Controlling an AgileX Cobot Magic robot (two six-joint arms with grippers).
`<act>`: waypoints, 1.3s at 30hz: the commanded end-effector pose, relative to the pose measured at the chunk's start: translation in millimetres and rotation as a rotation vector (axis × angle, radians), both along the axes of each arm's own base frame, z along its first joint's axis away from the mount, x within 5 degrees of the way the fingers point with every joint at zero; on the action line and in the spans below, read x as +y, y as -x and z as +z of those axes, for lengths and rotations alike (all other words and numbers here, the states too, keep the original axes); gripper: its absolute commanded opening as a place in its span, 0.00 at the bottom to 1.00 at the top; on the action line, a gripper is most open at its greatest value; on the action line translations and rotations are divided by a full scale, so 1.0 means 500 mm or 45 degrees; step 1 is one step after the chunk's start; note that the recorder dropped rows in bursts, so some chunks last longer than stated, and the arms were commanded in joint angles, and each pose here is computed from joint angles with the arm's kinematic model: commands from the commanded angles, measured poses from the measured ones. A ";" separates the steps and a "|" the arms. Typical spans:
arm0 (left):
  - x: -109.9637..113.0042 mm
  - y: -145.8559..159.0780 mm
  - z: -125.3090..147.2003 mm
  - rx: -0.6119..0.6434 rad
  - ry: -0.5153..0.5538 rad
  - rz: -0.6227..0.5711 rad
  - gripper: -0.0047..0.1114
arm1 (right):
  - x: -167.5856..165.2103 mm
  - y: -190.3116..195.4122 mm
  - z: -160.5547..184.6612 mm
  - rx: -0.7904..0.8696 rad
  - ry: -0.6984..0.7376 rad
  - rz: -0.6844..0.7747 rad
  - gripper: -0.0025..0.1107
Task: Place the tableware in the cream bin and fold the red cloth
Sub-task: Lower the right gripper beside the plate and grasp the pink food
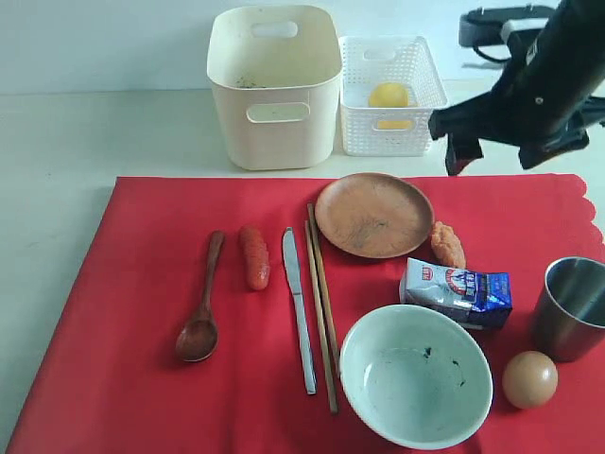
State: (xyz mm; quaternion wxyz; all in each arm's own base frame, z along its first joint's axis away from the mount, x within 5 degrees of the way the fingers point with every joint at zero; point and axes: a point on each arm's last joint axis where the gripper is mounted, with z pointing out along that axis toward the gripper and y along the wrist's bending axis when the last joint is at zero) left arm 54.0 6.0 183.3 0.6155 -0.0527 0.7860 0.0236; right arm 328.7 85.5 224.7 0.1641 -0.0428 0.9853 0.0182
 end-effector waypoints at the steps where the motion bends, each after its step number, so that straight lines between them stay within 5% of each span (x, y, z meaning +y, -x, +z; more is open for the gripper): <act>1: 0.000 0.001 0.002 -0.016 0.004 0.005 0.05 | 0.013 0.040 -0.052 0.071 -0.117 0.079 0.69; 12: 0.000 0.001 0.002 -0.016 0.004 0.005 0.05 | 0.023 0.041 -0.095 -0.079 -0.198 0.165 0.69; 32: 0.000 0.001 0.002 -0.016 0.004 0.005 0.05 | 0.018 0.024 -0.224 0.096 -0.072 0.222 0.68; 39: 0.000 0.001 0.002 -0.016 0.004 0.005 0.05 | 0.018 0.023 -0.230 0.106 -0.070 0.222 0.39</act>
